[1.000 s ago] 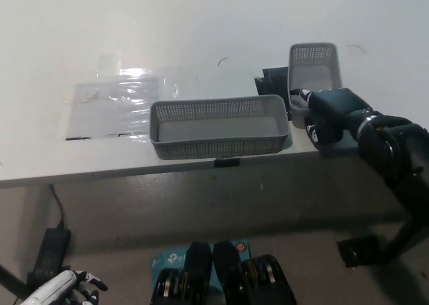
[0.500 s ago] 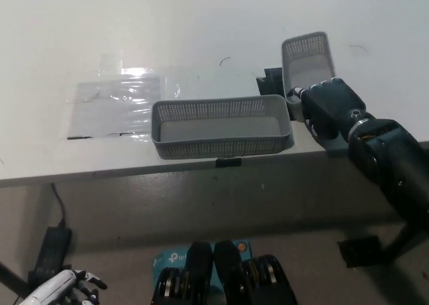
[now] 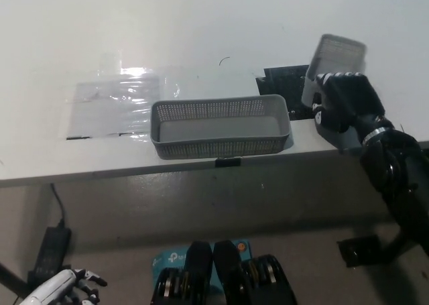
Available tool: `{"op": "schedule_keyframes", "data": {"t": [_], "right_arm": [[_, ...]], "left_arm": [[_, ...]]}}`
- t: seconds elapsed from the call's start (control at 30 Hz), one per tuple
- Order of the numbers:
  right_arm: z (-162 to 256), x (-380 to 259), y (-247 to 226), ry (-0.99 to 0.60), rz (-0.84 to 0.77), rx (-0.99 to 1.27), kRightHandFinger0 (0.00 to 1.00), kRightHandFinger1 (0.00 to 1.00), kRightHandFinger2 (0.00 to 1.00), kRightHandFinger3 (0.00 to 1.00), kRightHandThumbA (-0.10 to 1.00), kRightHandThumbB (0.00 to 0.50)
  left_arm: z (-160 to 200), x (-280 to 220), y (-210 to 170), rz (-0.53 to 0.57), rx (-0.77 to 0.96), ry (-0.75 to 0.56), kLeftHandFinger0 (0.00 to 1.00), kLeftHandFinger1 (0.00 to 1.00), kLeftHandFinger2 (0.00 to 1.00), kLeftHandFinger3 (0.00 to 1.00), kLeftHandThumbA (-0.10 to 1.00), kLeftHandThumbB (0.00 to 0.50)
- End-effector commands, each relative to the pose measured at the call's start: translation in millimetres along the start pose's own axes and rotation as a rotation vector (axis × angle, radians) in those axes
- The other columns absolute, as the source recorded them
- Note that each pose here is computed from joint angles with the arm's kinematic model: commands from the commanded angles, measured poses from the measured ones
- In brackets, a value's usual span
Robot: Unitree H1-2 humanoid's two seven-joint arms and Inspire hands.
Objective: The robot uses its right hand to pick up the grey box kept on the middle on the desk and place it on top of another box next to it in a right angle
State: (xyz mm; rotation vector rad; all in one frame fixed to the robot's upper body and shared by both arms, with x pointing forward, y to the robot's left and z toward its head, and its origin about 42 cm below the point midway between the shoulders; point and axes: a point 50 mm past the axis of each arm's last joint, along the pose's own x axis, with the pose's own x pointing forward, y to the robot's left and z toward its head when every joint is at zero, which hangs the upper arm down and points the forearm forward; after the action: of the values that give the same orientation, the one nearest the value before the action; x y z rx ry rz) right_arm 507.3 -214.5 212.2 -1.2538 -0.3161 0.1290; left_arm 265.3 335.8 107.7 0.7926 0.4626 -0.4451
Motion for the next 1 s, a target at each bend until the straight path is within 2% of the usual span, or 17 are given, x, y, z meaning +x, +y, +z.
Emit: {"op": "schedule_keyframes", "data": {"t": [0.0,0.17,0.23,0.3,0.37,0.47,0.5,0.57,0.63,0.67,0.77,0.8,0.87,0.9,0.97], "right_arm": [[7.3,6.2,-13.8,-0.045,-0.160,0.150,0.00,0.00,0.32,0.02,-0.10,0.263],[9.2,4.0,-9.6,-0.043,-0.158,0.148,0.00,0.00,0.30,0.04,-0.10,0.282],[8.6,3.1,-8.8,-0.044,-0.157,0.153,0.00,0.00,0.31,0.04,-0.10,0.276],[9.5,3.7,-10.1,-0.054,-0.166,0.158,0.00,0.00,0.31,0.05,-0.10,0.283],[7.4,4.2,-10.7,-0.053,-0.171,0.157,0.00,0.00,0.34,0.11,-0.10,0.288],[5.5,4.7,-11.7,-0.056,-0.167,0.149,0.00,0.00,0.34,0.12,-0.10,0.257],[4.5,4.7,-12.6,-0.061,-0.160,0.135,0.00,0.01,0.38,0.15,-0.10,0.242],[3.4,4.7,-14.2,-0.073,-0.156,0.109,0.00,0.05,0.43,0.21,-0.10,0.261],[2.4,4.7,-15.2,-0.073,-0.151,0.105,0.00,0.05,0.43,0.22,-0.10,0.260],[1.4,4.5,-16.3,-0.075,-0.153,0.106,0.00,0.05,0.42,0.23,-0.10,0.257],[-3.1,4.3,-20.0,-0.074,-0.147,0.092,0.00,0.05,0.39,0.20,-0.10,0.258],[-4.4,4.1,-21.2,-0.085,-0.155,0.087,0.00,0.03,0.35,0.18,-0.10,0.260],[-3.8,3.9,-22.7,-0.095,-0.155,0.080,0.00,0.02,0.33,0.19,-0.10,0.243],[-5.0,4.9,-28.9,-0.109,-0.162,0.060,0.00,0.00,0.30,0.18,-0.10,0.239],[-5.6,6.9,-40.7,-0.137,-0.178,0.045,0.00,0.01,0.36,0.20,-0.10,0.259]], "left_arm": [[5.1,-1.3,6.1,0.017,0.022,-0.025,0.39,0.41,0.56,0.68,0.34,0.347],[6.0,-2.1,5.1,0.020,0.001,-0.022,0.39,0.42,0.56,0.66,0.31,0.358],[6.1,-1.6,5.4,0.018,0.019,-0.017,0.46,0.47,0.60,0.70,0.32,0.355],[6.5,-2.2,6.9,0.020,0.021,-0.018,0.46,0.47,0.61,0.70,0.33,0.354],[5.9,-1.7,6.8,0.027,0.014,-0.019,0.48,0.49,0.64,0.71,0.32,0.359],[5.6,-1.6,6.6,0.024,0.008,-0.015,0.42,0.45,0.59,0.68,0.31,0.354],[5.7,-1.5,6.6,0.024,0.005,-0.015,0.40,0.43,0.57,0.68,0.31,0.351],[5.7,-1.8,6.7,0.021,0.010,-0.020,0.41,0.44,0.58,0.69,0.32,0.348],[5.4,-1.6,6.6,0.025,0.021,-0.026,0.41,0.43,0.57,0.69,0.32,0.345],[5.2,-1.3,6.5,0.027,0.012,-0.027,0.38,0.40,0.54,0.68,0.31,0.347],[6.1,-1.7,6.6,0.027,0.007,-0.028,0.39,0.41,0.56,0.69,0.29,0.344],[7.0,-2.5,6.8,0.028,0.018,-0.027,0.41,0.43,0.57,0.70,0.29,0.339],[4.1,-3.9,6.9,0.025,0.001,-0.022,0.37,0.40,0.55,0.68,0.29,0.352],[3.2,-2.9,7.0,0.026,-0.002,-0.025,0.40,0.43,0.57,0.67,0.29,0.356],[3.5,-2.8,7.2,0.022,0.015,-0.022,0.43,0.45,0.60,0.68,0.31,0.348]]}}
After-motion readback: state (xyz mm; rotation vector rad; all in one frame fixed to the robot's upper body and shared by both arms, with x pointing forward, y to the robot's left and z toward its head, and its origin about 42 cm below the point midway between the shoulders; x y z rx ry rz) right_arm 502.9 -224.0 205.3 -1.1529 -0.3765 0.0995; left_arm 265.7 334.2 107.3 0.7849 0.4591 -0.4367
